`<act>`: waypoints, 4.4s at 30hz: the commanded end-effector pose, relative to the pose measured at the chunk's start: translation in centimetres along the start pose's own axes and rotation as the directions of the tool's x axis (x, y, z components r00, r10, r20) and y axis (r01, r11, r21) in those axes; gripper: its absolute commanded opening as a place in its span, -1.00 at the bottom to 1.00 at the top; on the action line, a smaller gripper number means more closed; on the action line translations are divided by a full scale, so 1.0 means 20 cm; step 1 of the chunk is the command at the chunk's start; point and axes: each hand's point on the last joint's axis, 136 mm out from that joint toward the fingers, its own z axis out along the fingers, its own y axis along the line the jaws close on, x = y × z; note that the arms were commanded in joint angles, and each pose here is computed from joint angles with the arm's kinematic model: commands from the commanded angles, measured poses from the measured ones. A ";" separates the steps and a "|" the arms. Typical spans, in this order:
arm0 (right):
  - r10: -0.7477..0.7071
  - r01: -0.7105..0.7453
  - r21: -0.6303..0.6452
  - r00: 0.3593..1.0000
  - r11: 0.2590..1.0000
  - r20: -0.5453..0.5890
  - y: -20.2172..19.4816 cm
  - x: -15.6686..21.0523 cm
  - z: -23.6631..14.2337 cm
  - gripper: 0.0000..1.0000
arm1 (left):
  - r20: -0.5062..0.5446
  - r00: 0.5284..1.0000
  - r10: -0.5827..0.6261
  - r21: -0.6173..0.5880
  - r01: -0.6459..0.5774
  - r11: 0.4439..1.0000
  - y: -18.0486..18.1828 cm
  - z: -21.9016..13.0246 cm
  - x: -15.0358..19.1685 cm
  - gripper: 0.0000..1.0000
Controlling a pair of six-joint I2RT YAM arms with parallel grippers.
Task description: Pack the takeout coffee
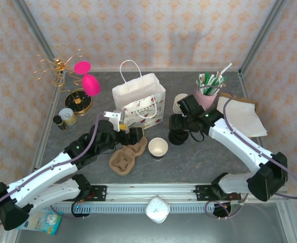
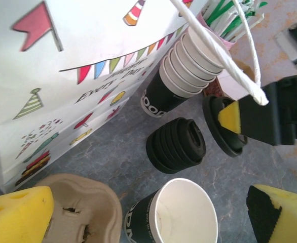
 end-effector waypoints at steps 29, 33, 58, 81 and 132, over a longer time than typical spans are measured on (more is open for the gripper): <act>-0.319 0.334 0.078 0.935 0.939 -0.157 0.39 0.39 0.03 0.40 | 0.038 0.997 -0.074 -0.171 0.079 0.982 0.23 -0.16 0.07 0.98; -0.330 0.346 0.078 0.928 0.935 -0.172 0.40 0.40 0.04 0.40 | 0.039 0.996 -0.076 -0.169 0.082 0.982 0.23 -0.16 0.08 0.98; -0.359 0.388 0.099 0.906 0.917 -0.222 0.40 0.47 0.12 0.44 | 0.039 0.997 -0.070 -0.180 0.076 0.981 0.25 -0.15 0.09 0.98; -0.315 0.359 0.132 0.911 0.924 -0.267 0.27 0.62 0.22 0.50 | 0.037 0.997 -0.064 -0.172 0.069 0.983 0.23 -0.14 0.08 0.98; -0.217 0.234 0.152 0.968 0.960 -0.123 0.33 0.43 0.02 0.67 | 0.024 0.999 -0.048 -0.161 0.051 0.986 0.21 -0.13 0.07 0.98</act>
